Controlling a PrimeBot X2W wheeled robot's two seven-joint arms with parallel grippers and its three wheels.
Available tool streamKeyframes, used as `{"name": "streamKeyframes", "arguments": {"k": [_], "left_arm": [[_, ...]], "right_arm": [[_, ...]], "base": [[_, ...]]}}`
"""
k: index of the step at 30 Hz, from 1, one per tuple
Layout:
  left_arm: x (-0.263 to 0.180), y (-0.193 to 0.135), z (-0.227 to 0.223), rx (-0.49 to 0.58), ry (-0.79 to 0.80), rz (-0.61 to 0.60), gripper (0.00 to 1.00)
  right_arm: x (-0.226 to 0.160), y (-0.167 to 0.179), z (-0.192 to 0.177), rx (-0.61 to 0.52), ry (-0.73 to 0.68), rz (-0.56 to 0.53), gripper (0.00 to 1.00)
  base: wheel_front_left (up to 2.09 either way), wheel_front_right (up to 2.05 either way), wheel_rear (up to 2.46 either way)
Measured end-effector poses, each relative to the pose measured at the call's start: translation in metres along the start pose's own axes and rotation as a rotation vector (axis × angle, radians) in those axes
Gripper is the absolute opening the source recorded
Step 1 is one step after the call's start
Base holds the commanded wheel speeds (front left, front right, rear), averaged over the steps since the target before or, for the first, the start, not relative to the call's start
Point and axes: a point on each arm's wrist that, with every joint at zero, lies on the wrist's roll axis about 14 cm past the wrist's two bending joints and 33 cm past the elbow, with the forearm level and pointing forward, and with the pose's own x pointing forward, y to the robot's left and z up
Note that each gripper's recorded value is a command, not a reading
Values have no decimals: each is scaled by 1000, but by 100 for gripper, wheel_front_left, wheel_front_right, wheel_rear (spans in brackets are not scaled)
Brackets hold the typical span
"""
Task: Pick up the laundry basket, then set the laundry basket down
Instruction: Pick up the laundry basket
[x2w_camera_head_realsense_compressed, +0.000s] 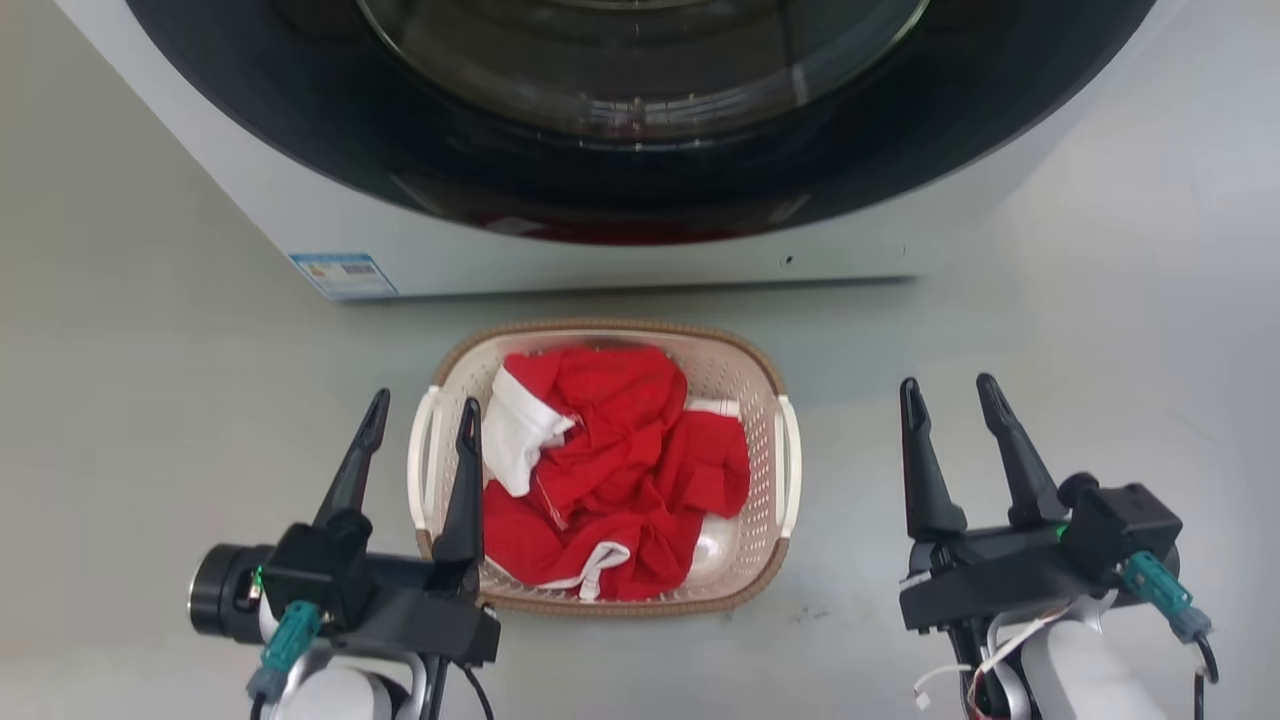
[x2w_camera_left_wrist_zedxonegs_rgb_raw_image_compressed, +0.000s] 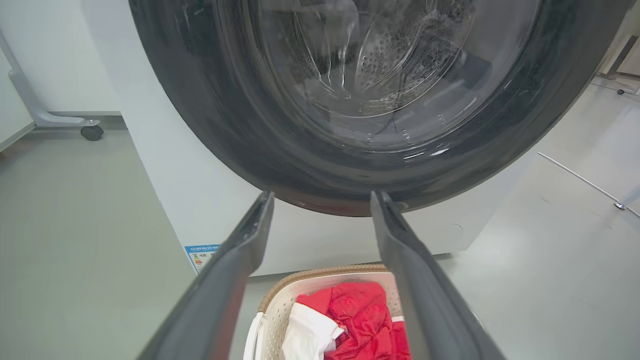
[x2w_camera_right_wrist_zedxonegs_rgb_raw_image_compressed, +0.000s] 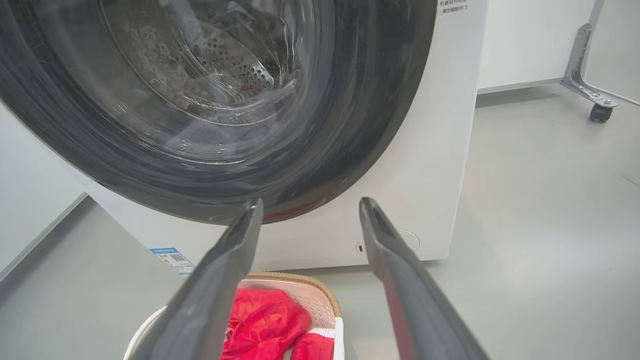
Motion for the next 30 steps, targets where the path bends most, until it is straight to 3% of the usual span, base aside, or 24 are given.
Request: {"name": "streamKeyframes", "arguments": {"k": [16,30], "left_arm": [[51,27,-88,0,183,45,100],[46,59,-181,10,418,117,100]], "right_arm": [[52,-31,-80,-25,161,-28,100],[63,-37,-170,-24,354,-4,100]], "base": [[0,0,0],[0,0,0]]}}
